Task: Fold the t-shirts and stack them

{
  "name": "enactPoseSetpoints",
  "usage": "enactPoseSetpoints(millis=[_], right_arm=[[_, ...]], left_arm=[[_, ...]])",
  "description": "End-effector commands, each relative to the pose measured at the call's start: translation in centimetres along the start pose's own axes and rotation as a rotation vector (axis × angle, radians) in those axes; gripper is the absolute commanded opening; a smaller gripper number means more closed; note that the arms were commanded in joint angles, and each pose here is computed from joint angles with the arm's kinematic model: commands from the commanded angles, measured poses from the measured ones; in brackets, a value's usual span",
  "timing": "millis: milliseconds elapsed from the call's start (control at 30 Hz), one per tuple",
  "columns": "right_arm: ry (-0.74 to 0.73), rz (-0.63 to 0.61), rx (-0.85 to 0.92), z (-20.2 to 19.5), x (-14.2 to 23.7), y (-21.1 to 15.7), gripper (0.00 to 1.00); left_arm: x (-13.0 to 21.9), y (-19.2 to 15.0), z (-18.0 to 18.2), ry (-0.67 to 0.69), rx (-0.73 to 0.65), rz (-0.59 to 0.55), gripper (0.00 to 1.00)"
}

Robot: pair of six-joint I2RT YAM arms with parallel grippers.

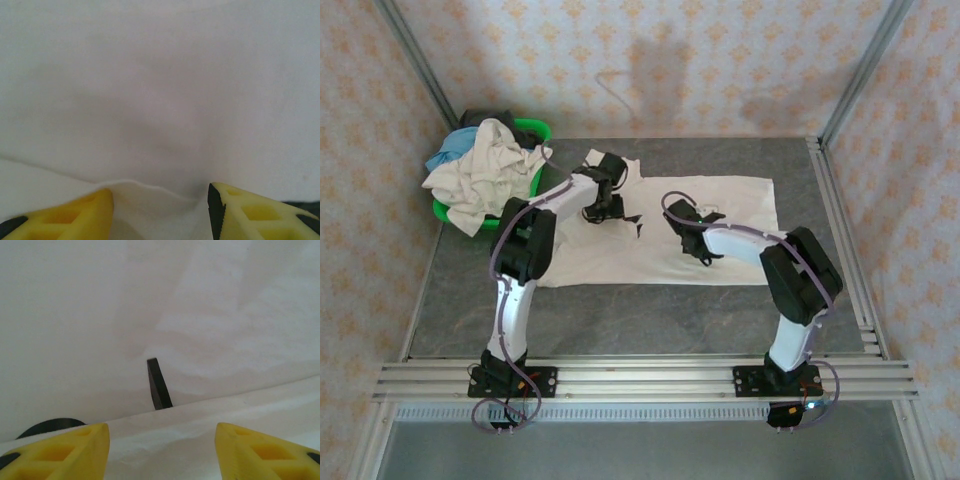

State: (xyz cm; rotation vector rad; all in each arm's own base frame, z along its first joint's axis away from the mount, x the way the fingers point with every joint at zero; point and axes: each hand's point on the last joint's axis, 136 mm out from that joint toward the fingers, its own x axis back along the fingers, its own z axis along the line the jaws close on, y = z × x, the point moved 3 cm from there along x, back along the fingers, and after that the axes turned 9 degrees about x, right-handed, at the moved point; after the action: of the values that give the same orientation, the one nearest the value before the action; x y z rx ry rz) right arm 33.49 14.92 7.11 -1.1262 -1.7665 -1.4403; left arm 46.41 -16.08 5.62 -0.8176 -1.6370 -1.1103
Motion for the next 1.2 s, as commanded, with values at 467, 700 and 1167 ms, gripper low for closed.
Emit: enactPoseSetpoints(millis=[467, 700, 1167], right_arm=[[-0.042, -0.019, 0.017, -1.5, 1.0, -0.4, 0.59], [-0.022, -0.045, 0.000, -2.0, 2.0, -0.2, 0.59], [-0.009, -0.037, 0.008, -1.8, 1.8, -0.5, 0.59]], left_arm=[[0.2, 2.5, -4.0, -0.065, -0.053, 0.024, 0.13], [4.4, 0.5, -2.5, -0.025, -0.113, -0.043, 0.32], [0.9, -3.7, -2.5, 0.015, -0.161, 0.067, 0.47]])
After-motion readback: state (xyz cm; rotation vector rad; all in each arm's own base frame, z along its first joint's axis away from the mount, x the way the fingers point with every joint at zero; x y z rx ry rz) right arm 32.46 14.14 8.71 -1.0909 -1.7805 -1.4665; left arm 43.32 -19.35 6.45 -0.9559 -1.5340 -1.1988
